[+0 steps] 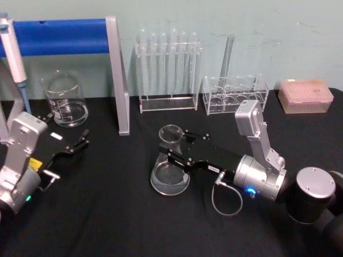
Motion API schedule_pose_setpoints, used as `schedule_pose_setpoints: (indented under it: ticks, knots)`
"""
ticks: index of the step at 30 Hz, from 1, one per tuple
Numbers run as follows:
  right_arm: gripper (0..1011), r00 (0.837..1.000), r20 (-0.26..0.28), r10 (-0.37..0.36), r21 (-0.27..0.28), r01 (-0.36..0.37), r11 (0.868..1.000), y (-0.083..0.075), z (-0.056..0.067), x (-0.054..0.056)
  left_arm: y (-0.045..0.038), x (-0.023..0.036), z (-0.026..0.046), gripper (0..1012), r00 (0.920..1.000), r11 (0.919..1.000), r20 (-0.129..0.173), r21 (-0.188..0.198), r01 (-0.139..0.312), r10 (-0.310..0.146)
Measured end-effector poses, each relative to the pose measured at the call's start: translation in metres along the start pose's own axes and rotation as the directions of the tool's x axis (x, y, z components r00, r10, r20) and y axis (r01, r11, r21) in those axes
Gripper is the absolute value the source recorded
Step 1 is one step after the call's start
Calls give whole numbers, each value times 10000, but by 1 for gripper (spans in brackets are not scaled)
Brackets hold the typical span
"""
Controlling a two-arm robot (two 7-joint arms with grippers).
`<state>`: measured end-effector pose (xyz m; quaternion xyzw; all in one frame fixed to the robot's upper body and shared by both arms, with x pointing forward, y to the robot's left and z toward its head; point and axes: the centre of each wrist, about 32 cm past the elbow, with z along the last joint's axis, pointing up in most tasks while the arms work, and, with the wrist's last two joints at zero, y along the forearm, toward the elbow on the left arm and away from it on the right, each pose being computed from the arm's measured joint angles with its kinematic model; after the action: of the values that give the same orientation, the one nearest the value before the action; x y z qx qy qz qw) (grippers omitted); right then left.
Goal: Grasp the erlenmeyer flask with one hand, shake it three times, then place it back.
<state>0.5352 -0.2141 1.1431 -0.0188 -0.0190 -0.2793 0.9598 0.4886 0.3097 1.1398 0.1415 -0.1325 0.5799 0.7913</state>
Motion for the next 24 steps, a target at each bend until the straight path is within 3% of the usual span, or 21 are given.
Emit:
schedule_pose_setpoints:
  ticks: [24]
  knots:
    - [449,9999,-133,13,-151,-15,9999,26,-22,21,0,0,0,1001,10000,10000,0,0,0,0]
